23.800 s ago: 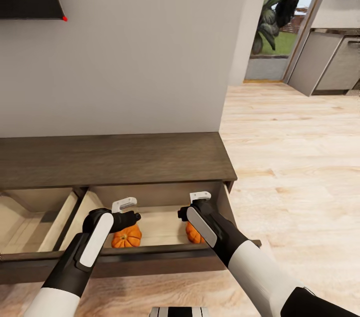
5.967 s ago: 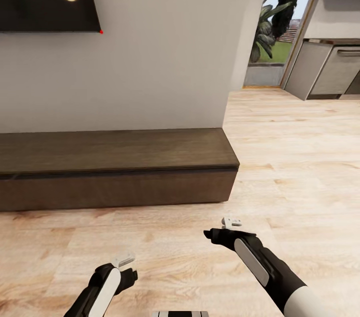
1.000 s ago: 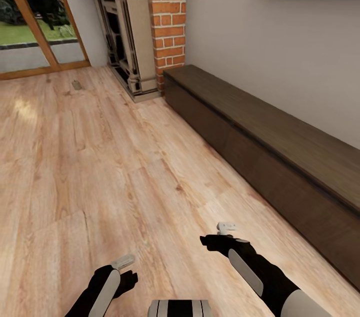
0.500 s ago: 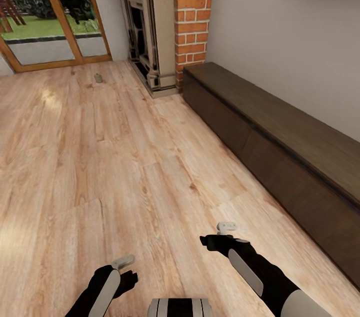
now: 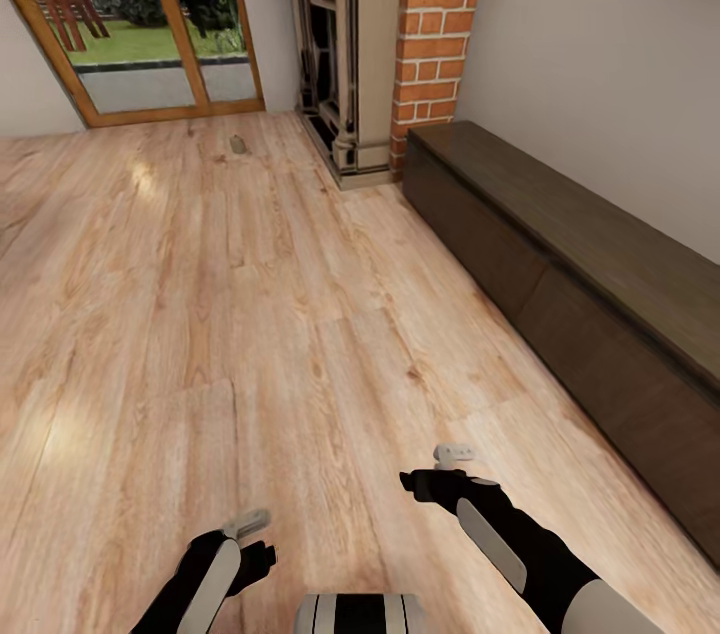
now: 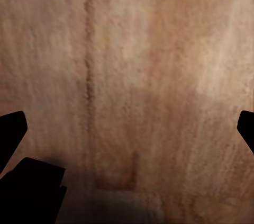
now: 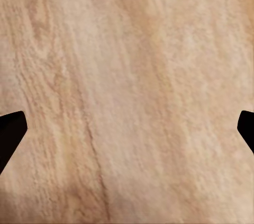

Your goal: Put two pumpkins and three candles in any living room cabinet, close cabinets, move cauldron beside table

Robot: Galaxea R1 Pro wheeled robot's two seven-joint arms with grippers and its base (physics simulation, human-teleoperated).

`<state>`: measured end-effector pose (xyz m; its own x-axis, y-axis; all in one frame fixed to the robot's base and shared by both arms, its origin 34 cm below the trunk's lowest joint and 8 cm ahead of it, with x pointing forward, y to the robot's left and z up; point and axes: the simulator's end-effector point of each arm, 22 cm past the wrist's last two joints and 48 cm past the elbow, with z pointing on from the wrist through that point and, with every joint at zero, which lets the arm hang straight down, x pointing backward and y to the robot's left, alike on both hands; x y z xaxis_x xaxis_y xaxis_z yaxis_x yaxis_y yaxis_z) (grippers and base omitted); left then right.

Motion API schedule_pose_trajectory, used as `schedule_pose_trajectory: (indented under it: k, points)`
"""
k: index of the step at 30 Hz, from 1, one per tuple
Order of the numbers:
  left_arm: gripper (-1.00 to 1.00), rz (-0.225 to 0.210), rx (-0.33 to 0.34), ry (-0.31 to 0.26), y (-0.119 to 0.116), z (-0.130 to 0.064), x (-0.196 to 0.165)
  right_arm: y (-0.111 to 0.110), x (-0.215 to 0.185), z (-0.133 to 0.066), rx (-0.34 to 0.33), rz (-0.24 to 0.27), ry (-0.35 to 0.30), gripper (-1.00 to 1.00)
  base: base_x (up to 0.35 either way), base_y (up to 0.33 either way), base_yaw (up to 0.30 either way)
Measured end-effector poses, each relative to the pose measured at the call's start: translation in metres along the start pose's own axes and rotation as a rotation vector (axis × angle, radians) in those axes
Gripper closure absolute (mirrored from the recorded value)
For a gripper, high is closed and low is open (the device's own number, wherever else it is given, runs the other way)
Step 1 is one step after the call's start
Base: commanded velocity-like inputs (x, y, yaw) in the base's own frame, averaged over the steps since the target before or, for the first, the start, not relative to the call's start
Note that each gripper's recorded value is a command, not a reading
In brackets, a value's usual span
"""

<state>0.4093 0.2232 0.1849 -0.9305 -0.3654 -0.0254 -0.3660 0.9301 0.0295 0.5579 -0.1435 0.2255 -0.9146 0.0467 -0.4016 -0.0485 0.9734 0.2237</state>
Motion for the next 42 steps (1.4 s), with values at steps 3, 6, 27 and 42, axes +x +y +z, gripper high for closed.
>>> schedule_pose_trajectory:
  k: [3, 6, 27, 42]
  points:
    - [-1.00, 0.000, -0.001, 0.003, 0.000, 0.001, 0.001, 0.000, 0.001, 0.001, 0.000, 0.001, 0.003, -1.00, 0.000, 0.000, 0.236]
    - [-1.00, 0.000, -0.002, 0.006, 0.001, 0.002, 0.002, -0.001, 0.002, 0.002, 0.000, 0.002, 0.005, -1.00, 0.000, 0.000, 0.236]
    - [-1.00, 0.001, -0.011, 0.027, 0.003, 0.009, 0.009, -0.005, 0.028, 0.014, 0.029, -0.034, 0.054, -1.00, 0.000, 0.000, 0.235]
    - [-1.00, -0.021, -0.043, 0.031, 0.014, 0.024, 0.022, -0.009, 0.037, 0.019, 0.037, -0.036, 0.074, -1.00, 0.000, 0.000, 0.236]
